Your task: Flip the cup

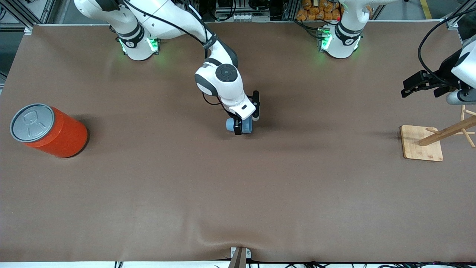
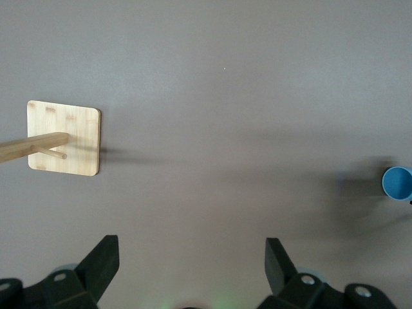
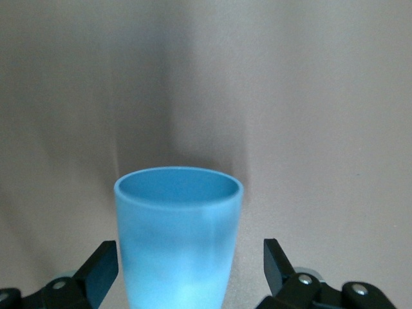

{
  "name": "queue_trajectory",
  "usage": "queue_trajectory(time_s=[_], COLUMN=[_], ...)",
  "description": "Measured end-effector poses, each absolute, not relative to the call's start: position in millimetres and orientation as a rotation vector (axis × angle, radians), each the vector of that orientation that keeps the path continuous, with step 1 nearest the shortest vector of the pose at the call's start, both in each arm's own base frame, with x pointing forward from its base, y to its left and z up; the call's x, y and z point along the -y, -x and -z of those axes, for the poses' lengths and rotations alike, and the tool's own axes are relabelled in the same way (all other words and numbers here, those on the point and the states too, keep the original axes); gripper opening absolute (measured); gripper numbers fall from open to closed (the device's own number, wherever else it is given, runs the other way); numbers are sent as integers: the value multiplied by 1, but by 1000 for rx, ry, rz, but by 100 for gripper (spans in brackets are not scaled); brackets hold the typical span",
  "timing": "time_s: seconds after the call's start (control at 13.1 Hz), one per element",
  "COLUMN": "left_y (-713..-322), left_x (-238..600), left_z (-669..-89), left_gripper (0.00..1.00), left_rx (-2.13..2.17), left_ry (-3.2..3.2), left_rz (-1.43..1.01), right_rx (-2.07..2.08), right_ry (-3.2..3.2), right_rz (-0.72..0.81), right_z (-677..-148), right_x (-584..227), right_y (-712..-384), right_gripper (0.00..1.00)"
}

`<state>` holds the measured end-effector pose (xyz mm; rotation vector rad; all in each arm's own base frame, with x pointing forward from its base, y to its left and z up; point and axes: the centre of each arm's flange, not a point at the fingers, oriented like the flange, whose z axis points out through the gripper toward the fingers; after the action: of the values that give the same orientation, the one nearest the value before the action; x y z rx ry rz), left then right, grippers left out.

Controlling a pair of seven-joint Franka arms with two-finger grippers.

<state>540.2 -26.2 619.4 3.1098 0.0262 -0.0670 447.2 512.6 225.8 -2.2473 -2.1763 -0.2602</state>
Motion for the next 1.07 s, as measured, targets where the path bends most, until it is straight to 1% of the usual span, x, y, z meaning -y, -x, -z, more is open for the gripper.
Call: queue_trajectory(time_s=[0.31, 0.46, 0.61, 0.76, 0.92, 1.07], left_y=[-540, -540, -543, -551, -563, -575], left_x=[26, 27, 32, 32, 26, 31], left_z=[-619, -619, -614, -601, -579, -552], left_gripper=[100, 100, 100, 100, 100, 100], left_rx=[-21, -14, 13, -8, -23, -10], left_ry=[-3110, -3104, -3047, -2948, -2839, -2722], left_rz=[67, 69, 84, 123, 174, 230], right_rx=[2078, 1999, 1908, 1781, 1683, 1613], right_ry=[2323, 2395, 2488, 2609, 2705, 2785], right_rz=[317, 303, 248, 181, 142, 99], right_z=[-244, -252, -264, -289, -328, -371], right_x=[-519, -518, -514, -509, -501, -479], right_y=[-458, -461, -462, -460, -460, -473], right_gripper=[100, 100, 100, 100, 100, 100])
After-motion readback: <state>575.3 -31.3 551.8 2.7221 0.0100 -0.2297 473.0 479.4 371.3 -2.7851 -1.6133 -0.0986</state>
